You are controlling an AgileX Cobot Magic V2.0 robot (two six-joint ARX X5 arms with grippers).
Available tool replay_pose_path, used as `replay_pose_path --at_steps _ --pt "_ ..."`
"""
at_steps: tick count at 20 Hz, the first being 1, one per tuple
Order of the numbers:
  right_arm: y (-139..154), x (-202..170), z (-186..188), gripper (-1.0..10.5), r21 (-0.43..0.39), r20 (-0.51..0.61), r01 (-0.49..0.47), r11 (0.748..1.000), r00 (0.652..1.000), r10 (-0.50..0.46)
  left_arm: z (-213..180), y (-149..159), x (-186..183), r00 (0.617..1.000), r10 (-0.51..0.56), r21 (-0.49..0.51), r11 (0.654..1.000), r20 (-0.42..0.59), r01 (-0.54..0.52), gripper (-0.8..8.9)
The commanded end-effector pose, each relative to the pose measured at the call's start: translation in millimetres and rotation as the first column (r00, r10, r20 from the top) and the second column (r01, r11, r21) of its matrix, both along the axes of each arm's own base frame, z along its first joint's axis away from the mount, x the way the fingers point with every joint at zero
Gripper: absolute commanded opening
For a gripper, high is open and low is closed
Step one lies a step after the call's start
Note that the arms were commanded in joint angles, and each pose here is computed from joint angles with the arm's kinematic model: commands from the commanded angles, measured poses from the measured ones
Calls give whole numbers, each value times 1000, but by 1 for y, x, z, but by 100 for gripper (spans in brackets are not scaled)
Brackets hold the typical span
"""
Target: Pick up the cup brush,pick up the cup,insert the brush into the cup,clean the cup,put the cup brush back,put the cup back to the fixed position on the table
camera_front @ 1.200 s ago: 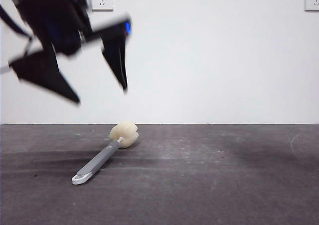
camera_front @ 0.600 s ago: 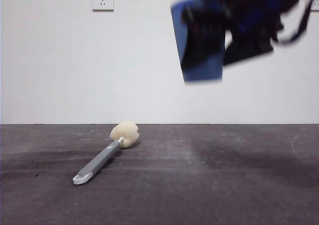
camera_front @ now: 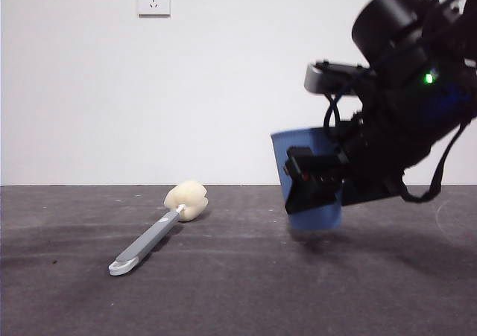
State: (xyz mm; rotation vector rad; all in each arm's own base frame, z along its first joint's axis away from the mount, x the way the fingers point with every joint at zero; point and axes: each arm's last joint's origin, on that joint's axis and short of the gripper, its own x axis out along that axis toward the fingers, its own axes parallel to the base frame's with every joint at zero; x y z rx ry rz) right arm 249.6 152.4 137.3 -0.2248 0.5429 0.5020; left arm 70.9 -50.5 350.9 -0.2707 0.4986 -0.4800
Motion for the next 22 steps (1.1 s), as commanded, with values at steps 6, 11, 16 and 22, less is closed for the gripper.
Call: replay_pose_path --at_steps 6,11,16,22 --pt "-18 13 -11 -13 30 -17 -54 998 998 54 -1 -1 1 1000 -11 -3 1000 16 11 440" --pt "-23 17 -27 -13 49 -75 -80 996 994 83 0 -1 1 1000 -11 -7 1000 21 11 440" --pt "-25 12 -33 63 23 -151 -80 997 985 83 0 -1 1 1000 -11 -7 1000 20 11 440" --pt "-26 10 -36 402 11 -192 -76 997 978 77 0 -1 1 1000 -11 -7 1000 20 11 440"
